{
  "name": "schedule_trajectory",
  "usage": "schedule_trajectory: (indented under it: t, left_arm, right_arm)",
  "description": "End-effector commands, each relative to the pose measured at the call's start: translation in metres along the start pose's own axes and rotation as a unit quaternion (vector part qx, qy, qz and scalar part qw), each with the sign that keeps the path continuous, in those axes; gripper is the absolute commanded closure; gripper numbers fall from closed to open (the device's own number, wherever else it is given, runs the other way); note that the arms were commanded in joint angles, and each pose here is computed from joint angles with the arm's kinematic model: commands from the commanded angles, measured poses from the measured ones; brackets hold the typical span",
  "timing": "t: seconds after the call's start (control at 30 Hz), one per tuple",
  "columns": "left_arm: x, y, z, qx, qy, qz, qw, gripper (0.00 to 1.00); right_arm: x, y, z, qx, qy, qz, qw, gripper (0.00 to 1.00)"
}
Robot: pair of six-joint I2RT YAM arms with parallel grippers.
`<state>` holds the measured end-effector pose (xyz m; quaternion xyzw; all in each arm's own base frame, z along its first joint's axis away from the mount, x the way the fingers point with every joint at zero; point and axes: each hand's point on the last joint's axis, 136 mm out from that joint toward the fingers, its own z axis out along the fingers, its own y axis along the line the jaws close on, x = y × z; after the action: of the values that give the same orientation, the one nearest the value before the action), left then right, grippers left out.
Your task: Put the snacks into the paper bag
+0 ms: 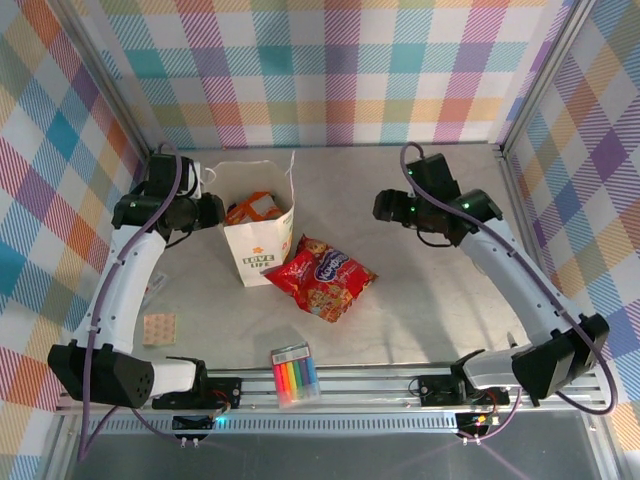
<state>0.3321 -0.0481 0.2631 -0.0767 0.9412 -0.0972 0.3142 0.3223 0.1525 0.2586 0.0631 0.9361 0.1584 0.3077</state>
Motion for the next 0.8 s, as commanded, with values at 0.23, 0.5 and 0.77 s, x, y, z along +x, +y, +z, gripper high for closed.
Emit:
schedule_trajectory:
  t: [0.23,0.5,0.77]
  left_arm:
    - [-0.005,0.000,-0.006,0.000,-0.006,-0.003,1.000,0.66]
    - [-0.005,0.000,-0.003,-0.002,-0.004,-0.011,1.000,0.63]
    - [-0.005,0.001,0.002,-0.002,0.000,-0.015,1.000,0.61]
  right_arm:
    - [0.031,-0.036,0.049,-0.008,0.079,0.086,0.993,0.18]
    - [0.063,-0.061,0.085,0.018,0.142,0.106,0.984,0.15]
    - [0.079,-0.065,0.100,0.017,0.171,0.102,0.980,0.14]
